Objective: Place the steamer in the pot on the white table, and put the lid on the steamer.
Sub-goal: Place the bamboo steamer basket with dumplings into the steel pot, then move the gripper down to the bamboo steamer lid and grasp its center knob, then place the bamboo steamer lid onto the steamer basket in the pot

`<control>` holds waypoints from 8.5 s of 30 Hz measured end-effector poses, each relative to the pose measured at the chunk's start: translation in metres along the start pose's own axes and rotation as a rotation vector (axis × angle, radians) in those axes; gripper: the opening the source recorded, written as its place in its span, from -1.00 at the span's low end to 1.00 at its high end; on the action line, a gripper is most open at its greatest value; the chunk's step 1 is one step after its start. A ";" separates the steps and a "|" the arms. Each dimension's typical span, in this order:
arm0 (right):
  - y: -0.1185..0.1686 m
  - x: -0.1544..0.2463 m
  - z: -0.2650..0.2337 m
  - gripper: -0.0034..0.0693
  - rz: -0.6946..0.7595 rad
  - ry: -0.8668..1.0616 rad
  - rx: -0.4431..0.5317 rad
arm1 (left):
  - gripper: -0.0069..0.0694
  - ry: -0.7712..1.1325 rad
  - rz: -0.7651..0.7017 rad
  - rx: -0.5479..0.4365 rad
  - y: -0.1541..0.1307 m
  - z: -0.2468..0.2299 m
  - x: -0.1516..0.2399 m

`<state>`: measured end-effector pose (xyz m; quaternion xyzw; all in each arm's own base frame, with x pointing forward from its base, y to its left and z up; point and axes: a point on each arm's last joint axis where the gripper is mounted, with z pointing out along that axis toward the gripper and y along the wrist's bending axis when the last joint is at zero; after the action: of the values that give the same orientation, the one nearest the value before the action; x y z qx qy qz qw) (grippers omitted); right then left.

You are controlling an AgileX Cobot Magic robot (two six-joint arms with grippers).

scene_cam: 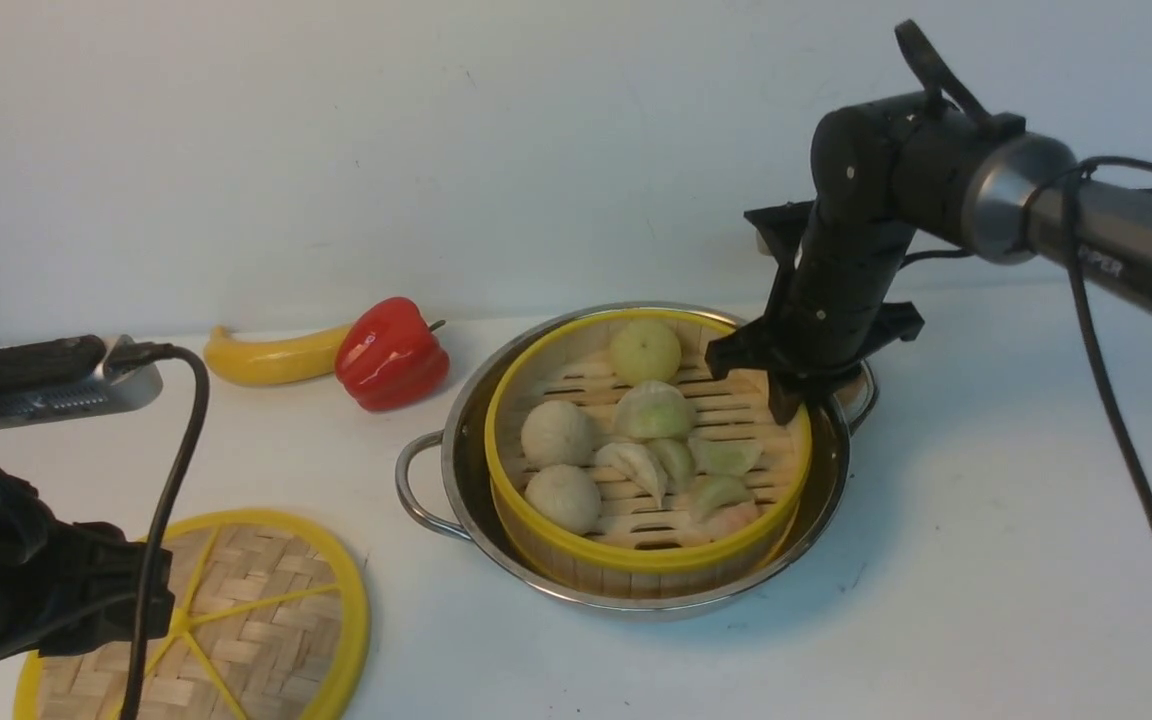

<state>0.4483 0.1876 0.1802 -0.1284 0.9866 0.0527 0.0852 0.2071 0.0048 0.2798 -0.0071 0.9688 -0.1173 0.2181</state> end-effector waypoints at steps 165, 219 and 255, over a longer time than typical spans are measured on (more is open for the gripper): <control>-0.039 0.432 -0.286 -0.77 0.037 -0.913 -0.079 | -0.51 -0.024 0.559 -0.055 -0.221 0.118 -0.200; -0.039 0.432 -0.286 -0.66 0.045 -0.913 -0.083 | -0.51 0.095 0.562 -0.006 -0.247 0.144 -0.167; -0.039 0.432 -0.286 -0.62 0.045 -0.913 -0.083 | -0.51 0.153 0.566 -0.029 -0.244 0.175 -0.161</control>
<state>0.0032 0.0083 0.3784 -0.0741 0.8477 0.1451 0.5048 0.4178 -0.2611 0.2506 0.2692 0.9475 -0.0384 0.1685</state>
